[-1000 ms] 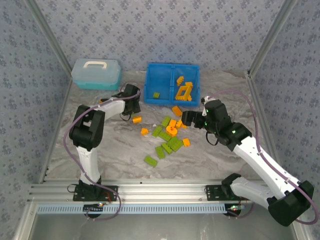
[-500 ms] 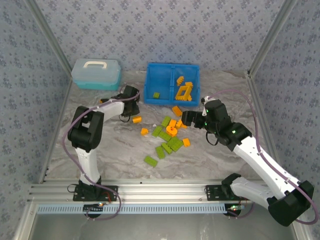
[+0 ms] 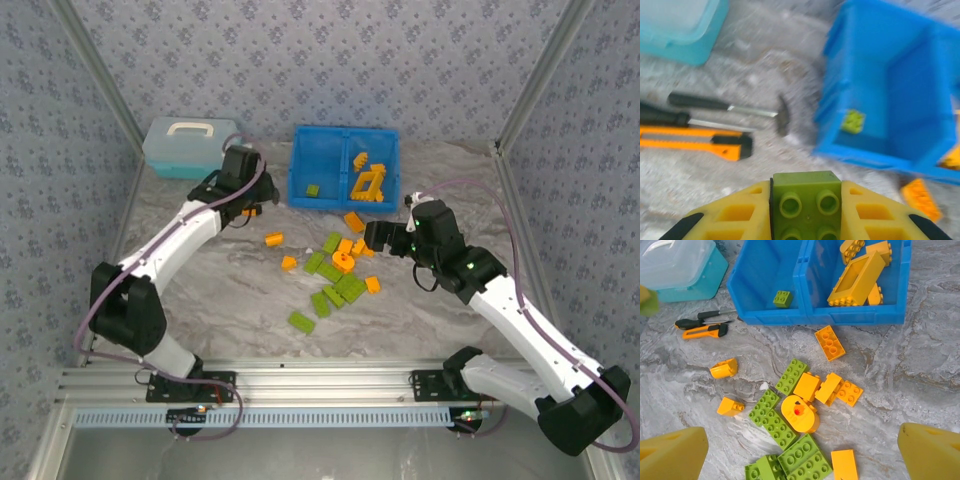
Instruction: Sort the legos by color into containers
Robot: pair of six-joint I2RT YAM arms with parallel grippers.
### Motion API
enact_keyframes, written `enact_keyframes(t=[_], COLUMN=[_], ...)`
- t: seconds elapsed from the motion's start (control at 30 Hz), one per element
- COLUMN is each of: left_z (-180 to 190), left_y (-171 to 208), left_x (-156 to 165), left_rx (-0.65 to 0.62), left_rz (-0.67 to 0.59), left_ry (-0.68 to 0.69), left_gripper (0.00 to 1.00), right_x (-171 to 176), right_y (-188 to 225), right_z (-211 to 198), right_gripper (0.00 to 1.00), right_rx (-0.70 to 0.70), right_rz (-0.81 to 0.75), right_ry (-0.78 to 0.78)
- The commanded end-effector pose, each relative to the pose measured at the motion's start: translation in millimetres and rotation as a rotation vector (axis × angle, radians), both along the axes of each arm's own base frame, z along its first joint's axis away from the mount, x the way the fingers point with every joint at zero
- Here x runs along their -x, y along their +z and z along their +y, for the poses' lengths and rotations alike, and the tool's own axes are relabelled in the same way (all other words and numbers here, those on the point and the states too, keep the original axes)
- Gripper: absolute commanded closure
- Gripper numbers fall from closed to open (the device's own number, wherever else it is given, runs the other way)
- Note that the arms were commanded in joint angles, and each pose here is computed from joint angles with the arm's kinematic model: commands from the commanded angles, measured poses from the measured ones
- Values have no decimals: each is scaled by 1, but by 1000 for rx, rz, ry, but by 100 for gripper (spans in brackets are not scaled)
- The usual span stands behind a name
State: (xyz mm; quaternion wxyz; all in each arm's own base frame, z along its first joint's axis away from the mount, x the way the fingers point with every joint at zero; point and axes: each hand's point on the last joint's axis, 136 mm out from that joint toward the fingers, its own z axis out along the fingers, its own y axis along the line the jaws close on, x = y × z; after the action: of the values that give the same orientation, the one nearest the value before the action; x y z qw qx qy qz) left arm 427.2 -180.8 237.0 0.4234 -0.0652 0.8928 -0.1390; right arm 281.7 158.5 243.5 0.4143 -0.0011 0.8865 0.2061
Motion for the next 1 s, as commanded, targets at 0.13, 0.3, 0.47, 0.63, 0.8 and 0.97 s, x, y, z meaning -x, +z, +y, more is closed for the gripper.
enact_keyframes(t=[0.13, 0.3, 0.47, 0.63, 0.8, 0.97], left_z=[-76, -110, -131, -143, -136, -142], left_y=[81, 75, 50, -1, -46, -42], left_x=[-28, -73, -114, -144, -150, -148], left_rx=[-85, -153, -211, -231, -260, -236], left_rz=[-242, -232, -193, -128, -46, -45], left_ry=[-168, -200, -209, -209, -151, -175], left_gripper=[78, 78, 77, 77, 73, 63], right_x=[-1, 7, 14, 18, 19, 19], right_y=[3, 2, 3, 4, 7, 11], right_z=[-2, -4, -7, -9, -9, -8], right_gripper=[0, 0, 0, 0, 0, 0], right_rx=[-24, -32, -42, -42, -41, -47], right_rz=[-18, 0, -5, -5, -7, -14], right_ry=[-35, -34, -42, -42, -37, -33])
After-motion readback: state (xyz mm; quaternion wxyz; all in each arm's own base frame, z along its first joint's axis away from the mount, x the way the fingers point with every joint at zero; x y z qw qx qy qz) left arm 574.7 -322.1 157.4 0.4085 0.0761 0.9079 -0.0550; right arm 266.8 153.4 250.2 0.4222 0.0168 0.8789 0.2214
